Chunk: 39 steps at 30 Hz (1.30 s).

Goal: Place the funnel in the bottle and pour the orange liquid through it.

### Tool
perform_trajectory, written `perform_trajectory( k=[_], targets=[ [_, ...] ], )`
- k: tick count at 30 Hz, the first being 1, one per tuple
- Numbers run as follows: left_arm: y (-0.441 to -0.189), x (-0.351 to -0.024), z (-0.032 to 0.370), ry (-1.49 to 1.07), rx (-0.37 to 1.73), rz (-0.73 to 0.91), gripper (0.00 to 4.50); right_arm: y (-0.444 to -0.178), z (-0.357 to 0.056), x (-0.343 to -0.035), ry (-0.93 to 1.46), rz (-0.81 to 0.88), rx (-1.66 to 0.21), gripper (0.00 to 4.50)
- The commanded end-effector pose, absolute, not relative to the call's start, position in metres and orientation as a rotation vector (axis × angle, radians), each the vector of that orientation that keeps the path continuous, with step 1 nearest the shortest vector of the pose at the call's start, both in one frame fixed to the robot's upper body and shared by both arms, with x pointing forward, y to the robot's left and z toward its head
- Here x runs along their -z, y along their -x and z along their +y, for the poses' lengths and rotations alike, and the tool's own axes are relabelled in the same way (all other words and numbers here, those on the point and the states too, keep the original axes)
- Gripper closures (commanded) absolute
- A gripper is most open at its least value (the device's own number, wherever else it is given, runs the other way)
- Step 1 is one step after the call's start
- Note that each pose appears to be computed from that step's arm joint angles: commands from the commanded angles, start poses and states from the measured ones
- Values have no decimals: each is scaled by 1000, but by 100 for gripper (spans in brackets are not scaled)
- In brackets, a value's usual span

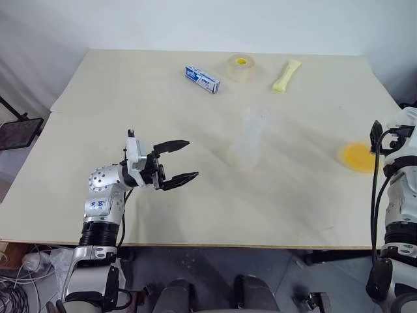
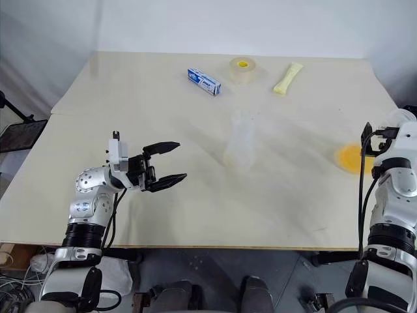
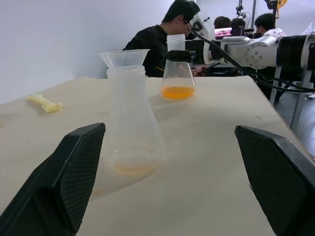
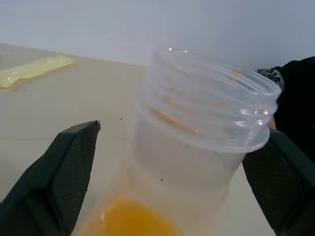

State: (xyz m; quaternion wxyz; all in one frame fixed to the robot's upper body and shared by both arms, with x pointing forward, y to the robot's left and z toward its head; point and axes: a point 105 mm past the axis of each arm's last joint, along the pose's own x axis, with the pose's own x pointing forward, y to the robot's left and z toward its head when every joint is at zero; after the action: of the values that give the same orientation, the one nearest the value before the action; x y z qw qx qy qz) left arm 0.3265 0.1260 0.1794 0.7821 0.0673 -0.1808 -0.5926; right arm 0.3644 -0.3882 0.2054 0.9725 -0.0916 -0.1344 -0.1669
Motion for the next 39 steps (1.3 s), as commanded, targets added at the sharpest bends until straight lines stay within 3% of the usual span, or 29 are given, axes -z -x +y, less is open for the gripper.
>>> perform_trajectory(
  k=[1, 4, 10, 14, 19, 25, 33, 39],
  targets=[
    [-324, -191, 127, -162, 1282, -433, 0, -361, -392, -229, 209, -348, 359, 133],
    [-323, -191, 128, -164, 1282, -431, 0, -362, -391, -229, 205, -352, 358, 205],
    [-324, -190, 129, -164, 1295, -425, 0, -364, -372, -247, 228, -411, 303, 205],
    [-329, -194, 131, -164, 1317, -424, 0, -370, -311, -279, 353, -474, 124, 205],
    [-340, -196, 134, -164, 1324, -422, 0, -371, -252, -297, 499, -515, -7, 205],
    [-357, -202, 131, -129, 1323, -426, 0, -373, -182, -295, 845, -578, -133, 205],
    [-355, -199, 126, -79, 1352, -467, 0, -370, -150, -294, 1158, -651, -168, 205],
    [-352, -203, 124, -55, 1386, -503, 0, -371, -144, -302, 1242, -696, -145, 205]
  ],
)
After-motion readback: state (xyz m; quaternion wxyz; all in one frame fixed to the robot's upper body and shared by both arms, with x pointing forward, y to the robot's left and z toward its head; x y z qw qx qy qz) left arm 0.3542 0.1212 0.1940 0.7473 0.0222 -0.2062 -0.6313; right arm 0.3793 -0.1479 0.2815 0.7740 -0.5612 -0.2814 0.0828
